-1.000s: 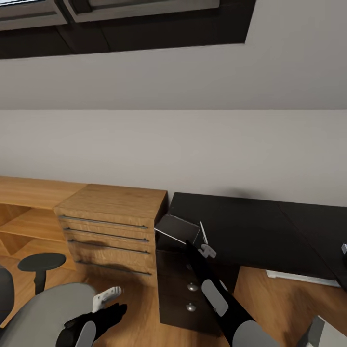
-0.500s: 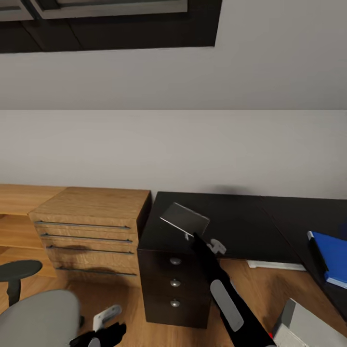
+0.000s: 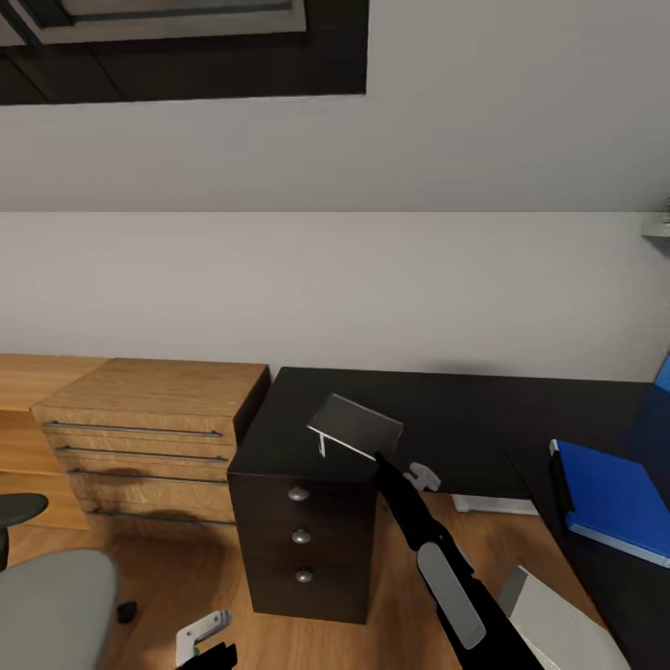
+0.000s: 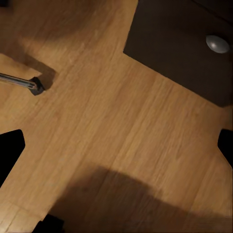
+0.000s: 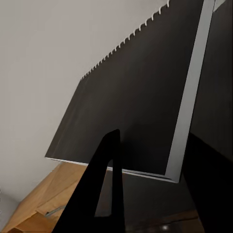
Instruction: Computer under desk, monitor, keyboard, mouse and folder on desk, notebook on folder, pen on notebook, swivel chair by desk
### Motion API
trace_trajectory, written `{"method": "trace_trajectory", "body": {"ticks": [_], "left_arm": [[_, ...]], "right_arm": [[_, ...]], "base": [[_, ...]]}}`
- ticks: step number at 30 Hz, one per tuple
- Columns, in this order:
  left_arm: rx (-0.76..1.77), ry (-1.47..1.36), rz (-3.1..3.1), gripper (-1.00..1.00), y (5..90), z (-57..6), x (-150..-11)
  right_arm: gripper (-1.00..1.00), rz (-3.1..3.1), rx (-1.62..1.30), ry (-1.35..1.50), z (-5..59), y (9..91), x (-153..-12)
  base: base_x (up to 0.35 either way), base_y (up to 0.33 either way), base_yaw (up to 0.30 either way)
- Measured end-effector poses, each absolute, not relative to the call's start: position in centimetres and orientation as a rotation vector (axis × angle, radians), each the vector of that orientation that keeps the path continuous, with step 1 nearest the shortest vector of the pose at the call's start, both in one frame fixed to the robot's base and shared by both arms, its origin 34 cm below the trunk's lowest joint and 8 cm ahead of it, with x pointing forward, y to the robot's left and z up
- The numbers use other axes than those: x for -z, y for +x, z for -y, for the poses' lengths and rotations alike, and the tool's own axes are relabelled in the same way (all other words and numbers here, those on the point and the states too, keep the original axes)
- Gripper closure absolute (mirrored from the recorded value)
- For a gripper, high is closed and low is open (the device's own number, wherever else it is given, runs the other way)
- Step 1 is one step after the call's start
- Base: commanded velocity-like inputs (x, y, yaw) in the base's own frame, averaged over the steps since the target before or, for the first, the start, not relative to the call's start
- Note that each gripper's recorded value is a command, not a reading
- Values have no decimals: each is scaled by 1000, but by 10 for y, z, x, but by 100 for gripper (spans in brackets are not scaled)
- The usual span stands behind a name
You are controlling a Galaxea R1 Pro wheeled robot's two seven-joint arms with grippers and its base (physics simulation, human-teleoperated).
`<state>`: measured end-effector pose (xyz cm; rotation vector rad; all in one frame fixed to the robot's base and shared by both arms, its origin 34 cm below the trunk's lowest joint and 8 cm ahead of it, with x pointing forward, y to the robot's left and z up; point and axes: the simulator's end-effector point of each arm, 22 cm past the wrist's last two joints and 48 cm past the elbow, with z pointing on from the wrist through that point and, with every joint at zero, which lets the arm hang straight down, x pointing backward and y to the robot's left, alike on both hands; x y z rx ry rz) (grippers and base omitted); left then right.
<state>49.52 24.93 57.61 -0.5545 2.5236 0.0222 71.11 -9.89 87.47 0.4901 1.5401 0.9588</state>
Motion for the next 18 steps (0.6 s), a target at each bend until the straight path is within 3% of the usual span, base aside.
{"method": "trace_trajectory", "body": {"ticks": [8, 18], "left_arm": [[-22, -548, -2516, -100, 496, -247, -577], [-38, -548, -2553, -100, 484, -248, -564]], "right_arm": [[100, -1578, -959, 466, 105, 710, -865], [100, -1575, -812, 611, 150, 722, -865]], "base": [[-1, -317, 0], [0, -52, 0]]}}
